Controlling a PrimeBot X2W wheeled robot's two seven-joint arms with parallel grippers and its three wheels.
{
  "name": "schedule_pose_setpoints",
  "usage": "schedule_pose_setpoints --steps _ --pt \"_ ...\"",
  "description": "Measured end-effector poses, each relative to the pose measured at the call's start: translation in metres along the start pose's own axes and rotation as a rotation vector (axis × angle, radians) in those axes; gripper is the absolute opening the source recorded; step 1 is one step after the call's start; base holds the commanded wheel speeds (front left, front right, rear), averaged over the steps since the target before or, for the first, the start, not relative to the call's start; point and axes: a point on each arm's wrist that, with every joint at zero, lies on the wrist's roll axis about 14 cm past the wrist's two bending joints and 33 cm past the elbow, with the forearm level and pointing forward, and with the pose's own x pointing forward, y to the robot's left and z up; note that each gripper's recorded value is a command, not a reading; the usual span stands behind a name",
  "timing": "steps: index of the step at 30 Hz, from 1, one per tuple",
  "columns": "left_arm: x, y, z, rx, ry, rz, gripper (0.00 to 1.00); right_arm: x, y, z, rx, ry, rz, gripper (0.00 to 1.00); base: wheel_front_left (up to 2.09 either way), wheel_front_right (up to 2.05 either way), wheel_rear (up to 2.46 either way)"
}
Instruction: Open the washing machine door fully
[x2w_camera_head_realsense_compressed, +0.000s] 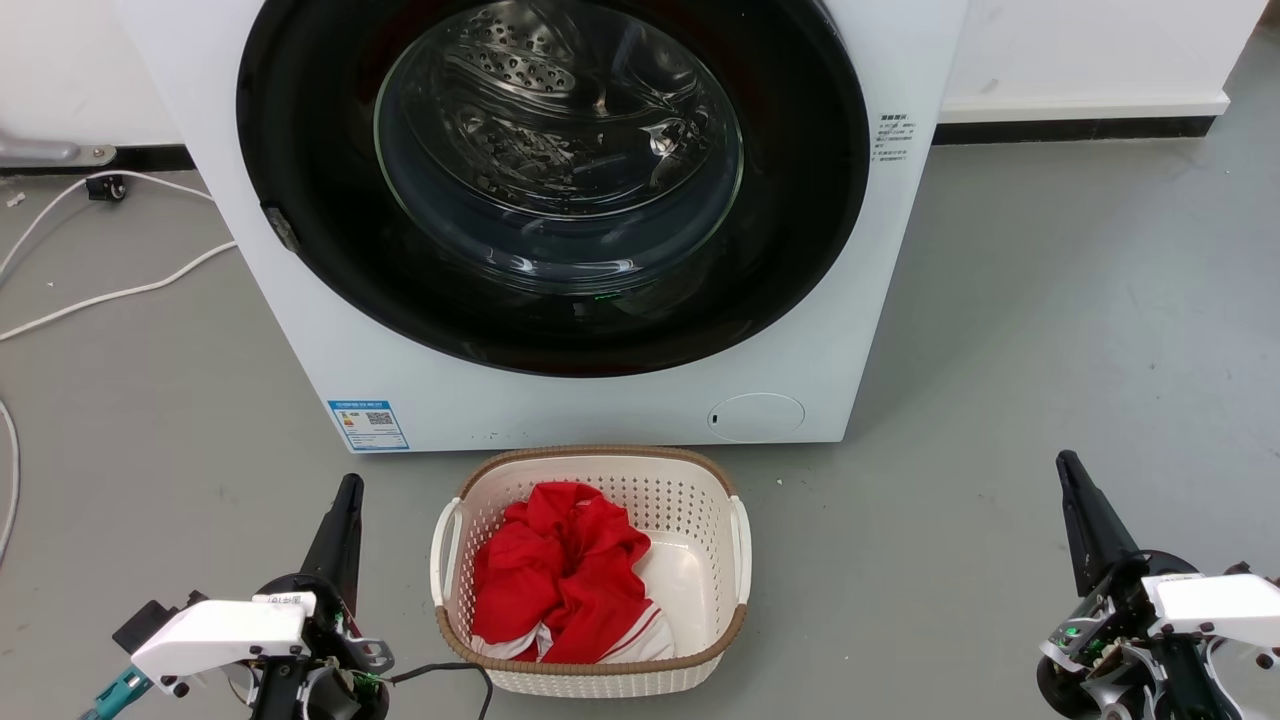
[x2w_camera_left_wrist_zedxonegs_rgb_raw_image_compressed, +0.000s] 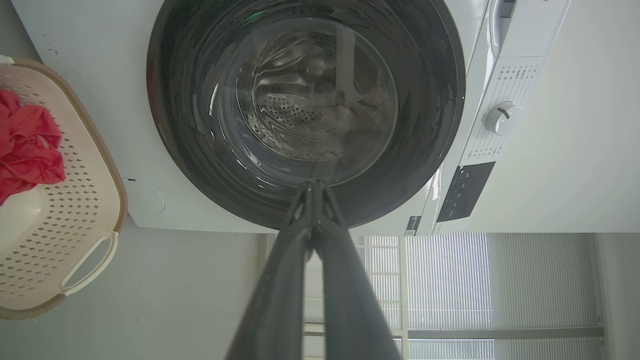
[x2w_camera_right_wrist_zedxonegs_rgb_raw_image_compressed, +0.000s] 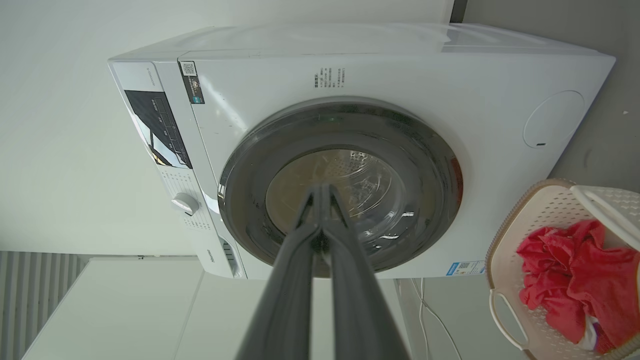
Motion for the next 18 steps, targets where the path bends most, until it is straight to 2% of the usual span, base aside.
schedule_pose_setpoints --steps 15,16,18 --pt "0.000 0.000 0.000 0.000 0.000 0.000 0.00 0.000 0.000 0.000 -0.002 -0.001 0.000 0.00 0.00 0.00 0.00" --pt "0.000 0.001 0.000 -0.001 0.001 0.002 1.00 0.000 -0.001 0.000 -0.002 0.000 -0.003 1.00 0.00 0.00 0.00" --pt "-0.004 0.010 -0.001 -0.005 0.002 0.030 1.00 -0.004 -0.010 0.000 0.001 -0.001 -0.030 1.00 0.00 0.00 0.00"
